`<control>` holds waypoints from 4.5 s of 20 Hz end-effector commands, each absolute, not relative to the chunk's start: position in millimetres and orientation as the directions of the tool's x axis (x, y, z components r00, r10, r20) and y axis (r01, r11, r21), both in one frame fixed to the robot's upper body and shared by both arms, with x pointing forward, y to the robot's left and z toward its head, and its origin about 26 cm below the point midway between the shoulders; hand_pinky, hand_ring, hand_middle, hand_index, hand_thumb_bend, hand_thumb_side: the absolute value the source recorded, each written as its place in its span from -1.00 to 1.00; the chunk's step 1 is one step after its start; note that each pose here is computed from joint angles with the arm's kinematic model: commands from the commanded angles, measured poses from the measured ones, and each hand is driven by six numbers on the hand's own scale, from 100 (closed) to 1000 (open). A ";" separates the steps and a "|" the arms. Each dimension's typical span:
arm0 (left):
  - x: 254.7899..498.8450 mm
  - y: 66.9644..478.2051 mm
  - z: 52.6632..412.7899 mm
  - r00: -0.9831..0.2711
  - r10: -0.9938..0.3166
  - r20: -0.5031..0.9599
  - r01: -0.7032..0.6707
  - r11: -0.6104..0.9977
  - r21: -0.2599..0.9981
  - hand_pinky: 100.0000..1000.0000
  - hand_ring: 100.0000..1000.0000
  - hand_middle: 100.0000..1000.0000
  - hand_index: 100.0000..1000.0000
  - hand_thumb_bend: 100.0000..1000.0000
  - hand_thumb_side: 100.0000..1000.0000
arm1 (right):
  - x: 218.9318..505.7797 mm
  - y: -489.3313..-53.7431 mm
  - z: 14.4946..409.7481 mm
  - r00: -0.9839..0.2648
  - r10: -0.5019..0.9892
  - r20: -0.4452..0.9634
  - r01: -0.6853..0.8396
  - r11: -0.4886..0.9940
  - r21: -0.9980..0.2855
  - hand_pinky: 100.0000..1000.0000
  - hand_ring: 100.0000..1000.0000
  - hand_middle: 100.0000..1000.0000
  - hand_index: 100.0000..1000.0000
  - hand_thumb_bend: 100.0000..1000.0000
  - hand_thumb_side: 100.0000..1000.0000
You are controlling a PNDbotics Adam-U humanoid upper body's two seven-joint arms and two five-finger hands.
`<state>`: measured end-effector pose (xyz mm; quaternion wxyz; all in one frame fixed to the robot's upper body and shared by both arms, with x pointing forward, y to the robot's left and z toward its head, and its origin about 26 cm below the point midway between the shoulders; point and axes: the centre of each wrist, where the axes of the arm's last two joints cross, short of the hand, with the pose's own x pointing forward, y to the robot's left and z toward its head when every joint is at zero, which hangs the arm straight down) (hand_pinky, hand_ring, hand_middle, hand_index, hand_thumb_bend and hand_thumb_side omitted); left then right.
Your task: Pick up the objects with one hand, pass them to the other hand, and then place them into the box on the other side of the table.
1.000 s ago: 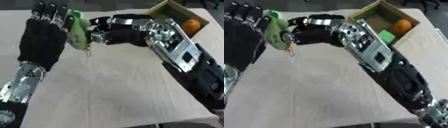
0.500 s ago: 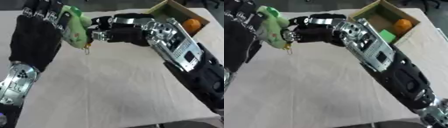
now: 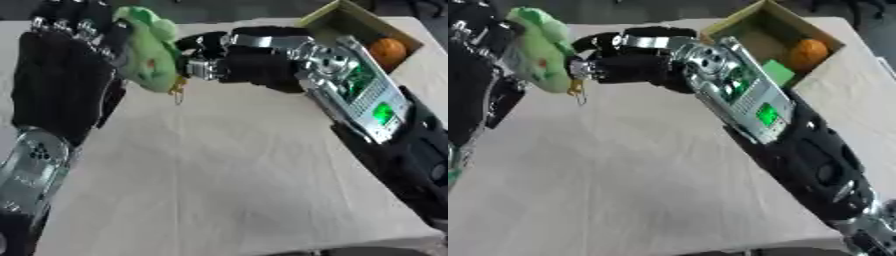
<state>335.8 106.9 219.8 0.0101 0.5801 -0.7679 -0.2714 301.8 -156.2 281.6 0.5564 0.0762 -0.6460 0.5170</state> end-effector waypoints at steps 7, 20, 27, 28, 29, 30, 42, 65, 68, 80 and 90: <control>347.5 114.7 213.3 -0.419 -0.902 -0.106 -0.798 0.310 0.517 -0.30 -0.25 -0.45 -0.15 -0.47 -1.00 | 299.9 -162.6 289.0 -0.336 0.506 0.795 -0.695 0.436 -0.571 1.00 0.97 0.60 1.00 -1.00 0.29; 353.7 118.5 205.0 -0.397 -0.908 -0.130 -0.772 0.254 0.583 -0.30 -0.25 -0.45 -0.16 -0.38 -1.00 | 300.1 -163.7 291.8 -0.398 0.488 0.777 -0.637 0.462 -0.617 1.00 0.98 0.61 1.00 -1.00 0.07; 353.1 116.1 205.7 -0.362 -0.917 -0.169 -0.777 0.197 0.598 -0.30 -0.24 -0.46 -0.15 -0.32 -1.00 | 299.2 -158.3 290.5 -0.472 0.522 0.711 -0.509 0.497 -0.703 1.00 0.99 0.61 1.00 -1.00 -0.21; 353.1 115.9 205.4 -0.357 -0.918 -0.172 -0.777 0.190 0.600 -0.30 -0.24 -0.45 -0.15 -0.32 -1.00 | 298.9 -156.4 289.2 -0.480 0.528 0.700 -0.490 0.501 -0.714 1.00 0.99 0.61 1.00 -1.00 -0.21; 352.9 115.7 205.1 -0.354 -0.919 -0.175 -0.777 0.184 0.602 -0.30 -0.24 -0.46 -0.15 -0.32 -1.00 | 298.5 -154.4 287.9 -0.486 0.533 0.693 -0.479 0.501 -0.721 1.00 0.99 0.61 1.00 -1.00 -0.20; 352.7 115.4 204.9 -0.351 -0.919 -0.177 -0.777 0.181 0.603 -0.30 -0.24 -0.46 -0.15 -0.32 -1.00 | 298.1 -152.4 287.0 -0.490 0.535 0.688 -0.474 0.499 -0.726 1.00 0.99 0.61 1.00 -1.00 -0.20; 350.0 112.8 205.2 -0.331 -0.919 -0.213 -0.798 0.152 0.583 -0.29 -0.23 -0.47 -0.15 -0.31 -1.00 | 294.5 -136.2 280.4 -0.502 0.520 0.691 -0.497 0.480 -0.723 1.00 0.99 0.61 1.00 -1.00 -0.10; 344.1 110.5 214.1 -0.302 -0.914 -0.272 -0.841 0.121 0.527 -0.27 -0.21 -0.44 -0.15 -0.28 -1.00 | 293.1 -130.8 278.7 -0.462 0.504 0.730 -0.547 0.485 -0.682 1.00 0.98 0.61 1.00 -1.00 0.28; 343.7 109.8 214.1 -0.304 -0.913 -0.273 -0.839 0.121 0.530 -0.27 -0.21 -0.45 -0.15 -0.28 -1.00 | 292.8 -129.9 278.9 -0.447 0.501 0.741 -0.568 0.481 -0.668 1.00 0.98 0.61 1.00 -1.00 0.35; 345.5 106.4 208.4 -0.302 -0.912 -0.278 -0.822 0.102 0.560 -0.26 -0.20 -0.44 -0.15 -0.24 -1.00 | 291.9 -127.1 277.8 -0.396 0.481 0.782 -0.662 0.441 -0.606 1.00 0.98 0.61 1.00 -1.00 0.59; 346.0 108.6 206.5 -0.277 -0.912 -0.303 -0.830 0.067 0.554 -0.26 -0.20 -0.43 -0.15 -0.22 -1.00 | 291.9 -127.2 276.7 -0.407 0.488 0.772 -0.641 0.450 -0.622 1.00 0.98 0.61 1.00 -1.00 0.53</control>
